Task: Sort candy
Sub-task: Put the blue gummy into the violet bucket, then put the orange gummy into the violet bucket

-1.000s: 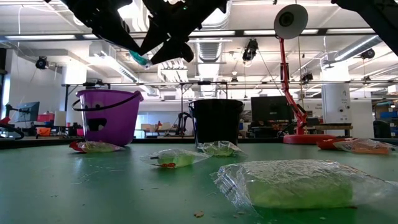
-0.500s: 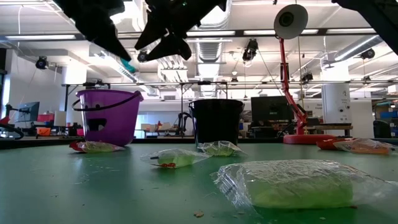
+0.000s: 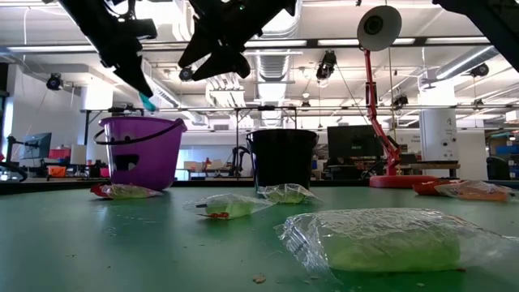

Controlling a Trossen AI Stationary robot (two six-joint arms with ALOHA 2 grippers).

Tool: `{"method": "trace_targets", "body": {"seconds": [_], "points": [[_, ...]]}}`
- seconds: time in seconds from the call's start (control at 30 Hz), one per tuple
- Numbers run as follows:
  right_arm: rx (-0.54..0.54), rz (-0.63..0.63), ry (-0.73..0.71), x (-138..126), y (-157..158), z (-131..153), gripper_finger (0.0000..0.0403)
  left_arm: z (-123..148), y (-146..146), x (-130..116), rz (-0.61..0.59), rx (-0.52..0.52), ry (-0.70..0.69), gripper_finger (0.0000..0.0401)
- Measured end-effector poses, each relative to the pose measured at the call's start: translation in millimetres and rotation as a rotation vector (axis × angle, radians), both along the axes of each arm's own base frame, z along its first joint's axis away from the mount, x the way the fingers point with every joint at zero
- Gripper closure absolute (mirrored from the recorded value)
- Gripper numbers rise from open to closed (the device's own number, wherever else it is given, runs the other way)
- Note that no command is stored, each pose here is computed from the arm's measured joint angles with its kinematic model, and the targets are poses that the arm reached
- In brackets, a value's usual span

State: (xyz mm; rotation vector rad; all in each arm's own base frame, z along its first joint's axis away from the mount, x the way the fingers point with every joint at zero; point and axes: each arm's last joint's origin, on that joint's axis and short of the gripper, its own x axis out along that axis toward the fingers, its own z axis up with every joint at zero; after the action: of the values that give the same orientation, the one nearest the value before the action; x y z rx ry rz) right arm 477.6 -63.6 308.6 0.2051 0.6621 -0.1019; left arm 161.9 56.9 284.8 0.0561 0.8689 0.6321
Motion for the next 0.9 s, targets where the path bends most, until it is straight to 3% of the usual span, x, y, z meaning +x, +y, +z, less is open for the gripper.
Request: {"method": "trace_targets", "body": {"seconds": [0.37,0.73,0.9], "points": [[-0.024,0.018,0.000,0.0,-0.2,0.0,0.0195,-1.6,2.5,0.4,0.057,-0.033,-0.021,0.0395],[-0.028,0.020,0.000,0.1,-0.2,-0.1,0.0195,-2.5,2.1,-0.6,0.079,-0.052,-0.025,0.0321],[-0.036,0.026,0.001,0.2,-0.2,-0.2,0.0195,-2.2,2.2,-0.2,0.096,-0.062,-0.043,0.0311]]}}
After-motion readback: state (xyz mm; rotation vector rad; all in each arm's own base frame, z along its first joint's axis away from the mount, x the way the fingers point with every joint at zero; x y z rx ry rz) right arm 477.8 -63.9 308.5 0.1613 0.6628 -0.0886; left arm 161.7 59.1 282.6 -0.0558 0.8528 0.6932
